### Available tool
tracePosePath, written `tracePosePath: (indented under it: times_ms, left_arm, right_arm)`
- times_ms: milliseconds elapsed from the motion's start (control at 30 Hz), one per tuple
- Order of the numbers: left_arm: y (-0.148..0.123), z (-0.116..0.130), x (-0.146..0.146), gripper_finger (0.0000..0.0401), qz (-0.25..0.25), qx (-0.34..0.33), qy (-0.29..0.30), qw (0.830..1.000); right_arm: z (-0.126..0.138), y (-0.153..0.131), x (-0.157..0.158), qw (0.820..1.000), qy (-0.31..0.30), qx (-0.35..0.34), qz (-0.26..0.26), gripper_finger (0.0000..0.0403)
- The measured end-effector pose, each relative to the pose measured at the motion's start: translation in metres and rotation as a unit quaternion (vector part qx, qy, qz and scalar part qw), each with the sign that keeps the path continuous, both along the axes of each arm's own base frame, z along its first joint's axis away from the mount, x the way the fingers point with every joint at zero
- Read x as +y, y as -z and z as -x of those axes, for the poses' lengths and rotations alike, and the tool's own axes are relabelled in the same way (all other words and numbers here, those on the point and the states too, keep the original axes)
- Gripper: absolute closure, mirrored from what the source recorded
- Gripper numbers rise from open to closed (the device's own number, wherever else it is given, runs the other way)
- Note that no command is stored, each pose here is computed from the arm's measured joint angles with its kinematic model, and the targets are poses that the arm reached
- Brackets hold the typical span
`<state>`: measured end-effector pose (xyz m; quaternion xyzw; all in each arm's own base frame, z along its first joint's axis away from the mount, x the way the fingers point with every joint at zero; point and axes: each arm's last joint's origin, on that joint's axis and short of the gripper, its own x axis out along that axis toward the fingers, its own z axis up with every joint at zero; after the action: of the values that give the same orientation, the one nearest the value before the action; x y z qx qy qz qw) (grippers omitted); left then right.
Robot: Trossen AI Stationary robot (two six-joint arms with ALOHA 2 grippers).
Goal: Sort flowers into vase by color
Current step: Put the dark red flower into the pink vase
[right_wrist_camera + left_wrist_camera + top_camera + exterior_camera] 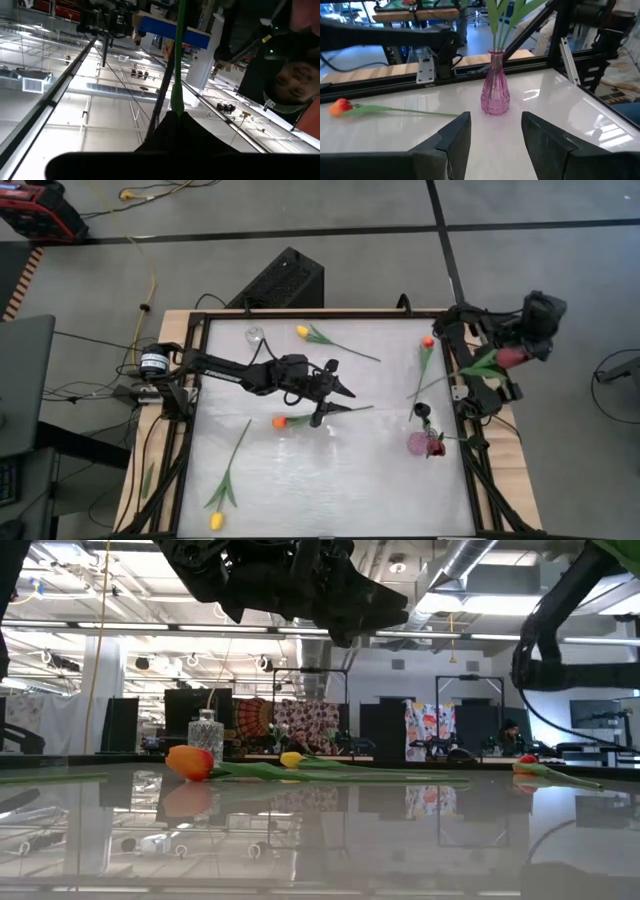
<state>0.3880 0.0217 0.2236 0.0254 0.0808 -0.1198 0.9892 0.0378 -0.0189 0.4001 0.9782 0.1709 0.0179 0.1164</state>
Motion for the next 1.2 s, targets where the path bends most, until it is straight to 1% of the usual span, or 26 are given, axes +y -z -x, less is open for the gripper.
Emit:
tracePosePath:
  times_ms: [133,233,333,400,467,600,667,767,867,967,1000,1100,1200]
  left_arm:
    - [-0.004,-0.001,0.0,0.0237,0.005,-0.02,0.002,1.0]
    - [-0.014,-0.001,-0.001,0.0237,0.001,-0.072,0.009,0.997]
    - [-0.033,-0.007,0.001,0.0237,-0.01,-0.122,0.008,0.992]
    - [-0.052,-0.013,0.004,0.0237,-0.025,-0.144,0.007,0.989]
    - [-0.071,-0.021,0.007,0.0237,-0.044,-0.139,0.004,0.989]
    - [-0.102,-0.034,0.01,0.0237,-0.08,-0.102,0.005,0.992]
    - [-0.117,-0.039,0.007,0.0237,-0.095,-0.12,0.009,0.988]
    - [-0.128,-0.048,0.003,0.0237,-0.115,-0.148,0.011,0.982]
    - [-0.12,-0.061,0.001,0.0237,-0.117,-0.138,0.007,0.984]
    - [-0.112,-0.068,0.0,0.0237,-0.106,-0.118,0.009,0.987]
    - [-0.112,-0.07,0.0,0.0237,-0.105,-0.121,0.007,0.987]
    - [-0.109,-0.07,-0.001,0.0237,-0.091,-0.1,0.008,0.991]
    - [-0.107,-0.07,-0.001,0.0237,-0.083,-0.091,0.008,0.992]
  right_arm:
    - [-0.006,0.003,-0.015,0.999,0.001,-0.01,0.034,0.0368]
    - [-0.008,0.005,-0.021,0.998,0.001,-0.018,0.055,0.0365]
    - [-0.008,0.006,-0.021,0.998,0.0,-0.022,0.063,0.0366]
    - [-0.008,0.006,-0.021,0.997,0.0,-0.024,0.068,0.0368]
    - [-0.007,0.007,-0.02,0.996,0.0,-0.028,0.079,0.0369]
    - [-0.007,0.009,-0.018,0.994,-0.004,-0.038,0.099,0.0367]
    - [-0.006,0.01,-0.017,0.993,-0.006,-0.043,0.107,0.0366]
    - [-0.006,0.01,-0.017,0.993,-0.012,-0.049,0.111,0.0366]
    - [-0.006,0.011,-0.016,0.991,-0.023,-0.061,0.116,0.0366]
    - [-0.005,0.013,-0.014,0.985,-0.035,-0.081,0.146,0.0365]
    - [-0.004,0.015,-0.012,0.982,-0.044,-0.091,0.158,0.0365]
    - [-0.002,0.021,-0.006,0.968,-0.091,-0.132,0.192,0.0365]
    - [0.001,0.028,-0.001,0.951,-0.153,-0.165,0.212,0.0365]
